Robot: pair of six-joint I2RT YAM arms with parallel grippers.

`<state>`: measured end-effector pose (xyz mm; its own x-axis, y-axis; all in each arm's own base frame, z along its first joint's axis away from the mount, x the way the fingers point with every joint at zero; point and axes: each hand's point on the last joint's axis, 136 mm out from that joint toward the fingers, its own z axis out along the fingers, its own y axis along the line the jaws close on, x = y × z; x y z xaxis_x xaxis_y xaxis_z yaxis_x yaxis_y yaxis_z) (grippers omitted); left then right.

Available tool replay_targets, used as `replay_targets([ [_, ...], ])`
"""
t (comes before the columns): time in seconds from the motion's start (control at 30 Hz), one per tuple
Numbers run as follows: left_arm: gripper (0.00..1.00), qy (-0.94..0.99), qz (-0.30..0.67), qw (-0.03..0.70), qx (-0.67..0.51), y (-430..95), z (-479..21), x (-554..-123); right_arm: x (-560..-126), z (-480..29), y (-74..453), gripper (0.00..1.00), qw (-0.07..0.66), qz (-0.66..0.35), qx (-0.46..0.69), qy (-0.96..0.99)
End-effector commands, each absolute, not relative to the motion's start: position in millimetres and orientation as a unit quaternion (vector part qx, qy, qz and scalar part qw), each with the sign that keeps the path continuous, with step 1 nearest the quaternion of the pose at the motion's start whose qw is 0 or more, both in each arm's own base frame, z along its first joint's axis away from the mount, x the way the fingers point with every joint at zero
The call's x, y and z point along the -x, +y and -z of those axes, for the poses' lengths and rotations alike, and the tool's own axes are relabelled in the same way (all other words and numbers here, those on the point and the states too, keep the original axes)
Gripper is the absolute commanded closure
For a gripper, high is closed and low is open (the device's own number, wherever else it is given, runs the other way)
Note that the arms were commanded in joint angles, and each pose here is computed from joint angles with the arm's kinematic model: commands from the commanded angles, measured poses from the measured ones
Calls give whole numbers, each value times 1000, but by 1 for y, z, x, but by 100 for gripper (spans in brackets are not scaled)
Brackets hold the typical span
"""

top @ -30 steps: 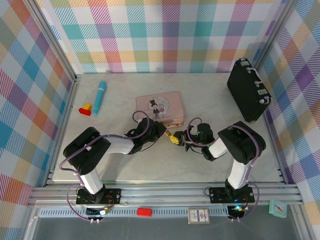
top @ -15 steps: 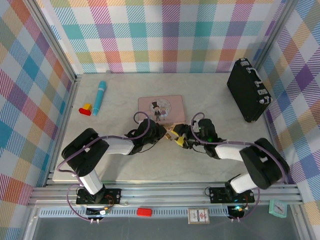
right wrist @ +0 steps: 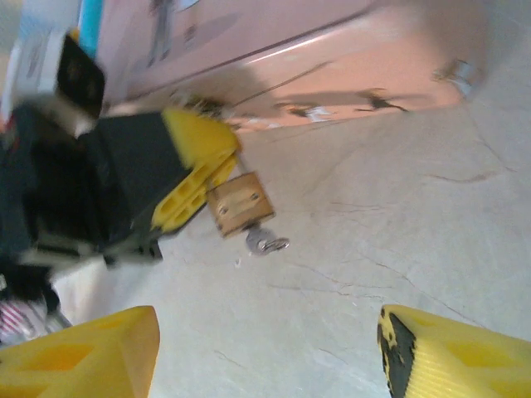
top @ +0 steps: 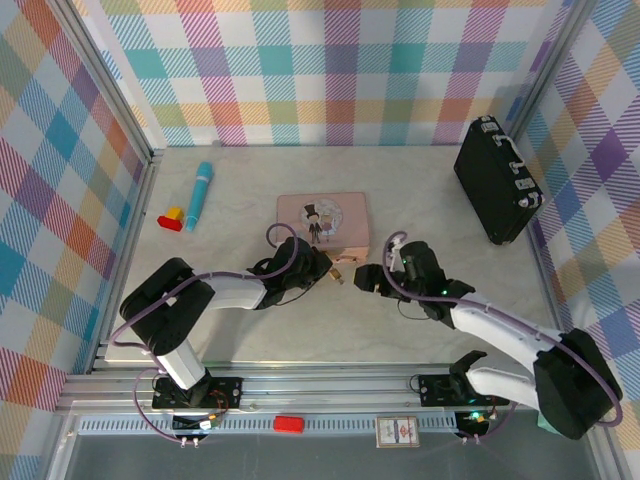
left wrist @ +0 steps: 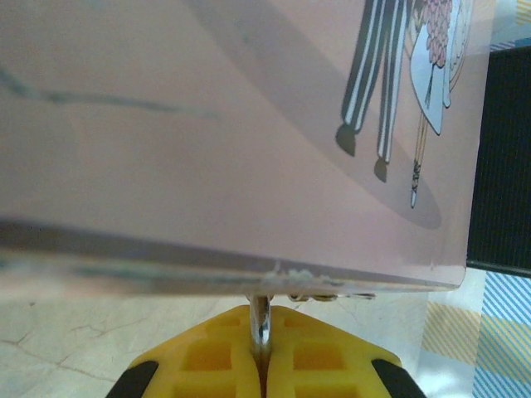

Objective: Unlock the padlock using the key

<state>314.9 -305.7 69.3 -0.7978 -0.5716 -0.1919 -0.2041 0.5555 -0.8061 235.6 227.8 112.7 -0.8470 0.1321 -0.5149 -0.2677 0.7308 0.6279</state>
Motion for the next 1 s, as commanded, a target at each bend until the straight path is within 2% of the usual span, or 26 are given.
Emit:
replay_targets([
  [0.0, 100, 866, 408, 160, 242, -306, -61, -297, -229, -109, 225, 32, 358, -274, 196, 871],
  [0.1, 100, 871, 399, 157, 240, -303, -64, -295, -226, -119, 236, 31, 401, -250, 268, 840],
  [0.23, 100, 871, 396, 163, 241, -297, -70, -294, -233, -130, 241, 30, 456, -212, 309, 807],
  [0.3, 100, 870, 397, 163, 242, -294, -71, -293, -237, -131, 242, 20, 488, -176, 330, 788],
  [0.37, 100, 870, 395, 164, 246, -290, -71, -293, -235, -128, 246, 20, 505, -141, 374, 765],
  [0.63, 100, 869, 395, 158, 253, -283, -65, -290, -224, -110, 267, 21, 510, -106, 451, 725],
  [0.97, 100, 864, 407, 157, 251, -282, -66, -287, -234, -99, 283, 31, 523, -70, 474, 705],
])
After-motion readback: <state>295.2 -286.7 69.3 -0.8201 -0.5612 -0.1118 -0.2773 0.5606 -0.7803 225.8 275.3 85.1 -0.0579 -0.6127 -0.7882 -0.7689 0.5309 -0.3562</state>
